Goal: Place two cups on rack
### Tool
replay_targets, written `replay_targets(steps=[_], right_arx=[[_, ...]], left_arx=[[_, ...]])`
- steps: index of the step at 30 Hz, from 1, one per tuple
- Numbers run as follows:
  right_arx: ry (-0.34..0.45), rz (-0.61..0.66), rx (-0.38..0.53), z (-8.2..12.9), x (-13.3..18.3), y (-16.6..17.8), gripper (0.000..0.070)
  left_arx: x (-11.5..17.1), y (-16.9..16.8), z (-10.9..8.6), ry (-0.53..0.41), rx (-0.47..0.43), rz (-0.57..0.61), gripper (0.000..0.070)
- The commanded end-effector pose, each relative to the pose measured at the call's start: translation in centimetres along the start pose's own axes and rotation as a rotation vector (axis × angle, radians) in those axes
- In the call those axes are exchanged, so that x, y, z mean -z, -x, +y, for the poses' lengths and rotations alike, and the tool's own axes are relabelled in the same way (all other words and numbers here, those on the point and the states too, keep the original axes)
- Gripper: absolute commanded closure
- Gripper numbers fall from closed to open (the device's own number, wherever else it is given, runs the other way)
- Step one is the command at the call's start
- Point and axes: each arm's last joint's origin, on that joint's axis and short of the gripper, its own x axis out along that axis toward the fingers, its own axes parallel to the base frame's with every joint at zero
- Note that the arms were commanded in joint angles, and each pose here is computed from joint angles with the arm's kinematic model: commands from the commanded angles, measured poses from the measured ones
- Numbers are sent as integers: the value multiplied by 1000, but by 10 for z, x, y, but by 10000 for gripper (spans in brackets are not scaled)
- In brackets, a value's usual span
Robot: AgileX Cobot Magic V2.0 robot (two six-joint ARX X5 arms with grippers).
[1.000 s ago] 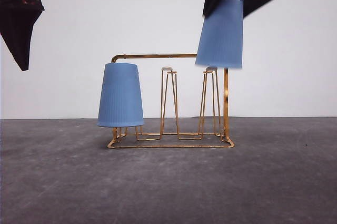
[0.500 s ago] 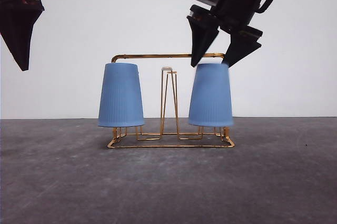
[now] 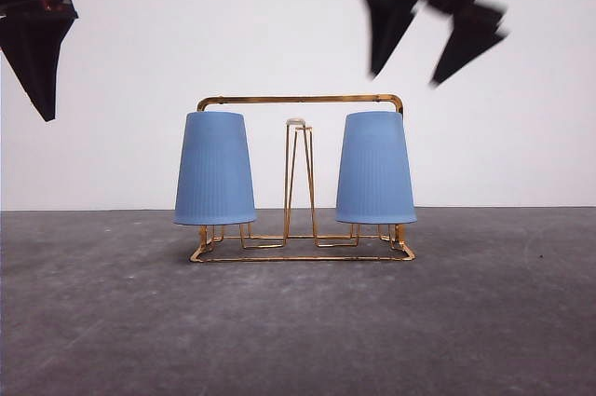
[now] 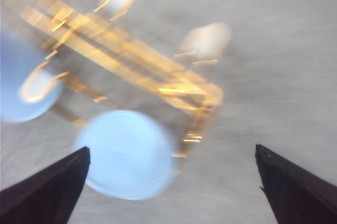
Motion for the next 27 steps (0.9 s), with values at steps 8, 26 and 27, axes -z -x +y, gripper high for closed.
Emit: replay_targets(steps=[8,26,27], right_arx=[[-87,-97,162,-23,28,79,85],[-316,-91,226,-20,133,98,88],[-316,-90,225,-20,133,98,128]], left_arx=[[-4,0,13,37,-19,-14,148],[-5,0,15,49,-23,-22,149],[-5,0,15,49,-23,-23,175]])
